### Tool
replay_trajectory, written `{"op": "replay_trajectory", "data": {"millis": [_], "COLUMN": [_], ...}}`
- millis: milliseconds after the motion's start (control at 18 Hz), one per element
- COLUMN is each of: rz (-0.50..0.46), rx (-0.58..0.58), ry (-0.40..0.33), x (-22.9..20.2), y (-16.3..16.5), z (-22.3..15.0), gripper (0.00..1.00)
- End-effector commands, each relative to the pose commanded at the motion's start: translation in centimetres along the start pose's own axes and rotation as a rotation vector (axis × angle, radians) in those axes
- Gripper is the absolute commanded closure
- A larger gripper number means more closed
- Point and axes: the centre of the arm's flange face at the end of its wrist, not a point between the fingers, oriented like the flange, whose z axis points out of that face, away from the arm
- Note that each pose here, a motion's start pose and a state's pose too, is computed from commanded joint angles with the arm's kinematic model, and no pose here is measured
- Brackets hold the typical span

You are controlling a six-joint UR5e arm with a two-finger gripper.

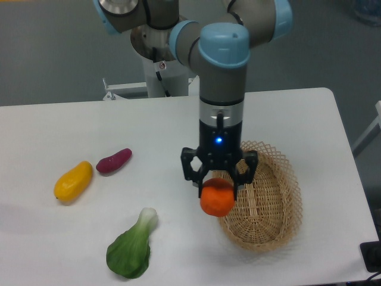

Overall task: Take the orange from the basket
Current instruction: 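Lift the held orange up out of the basket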

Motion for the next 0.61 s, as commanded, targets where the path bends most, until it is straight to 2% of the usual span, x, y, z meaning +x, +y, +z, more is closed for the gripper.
{"op": "replay_trajectory", "data": {"millis": [611], "rz": [0.012], "rx": [0.005], "ry": [-0.002], "x": [0.33], "y": [0.14], "z": [-0.56], "gripper": [0.41]}}
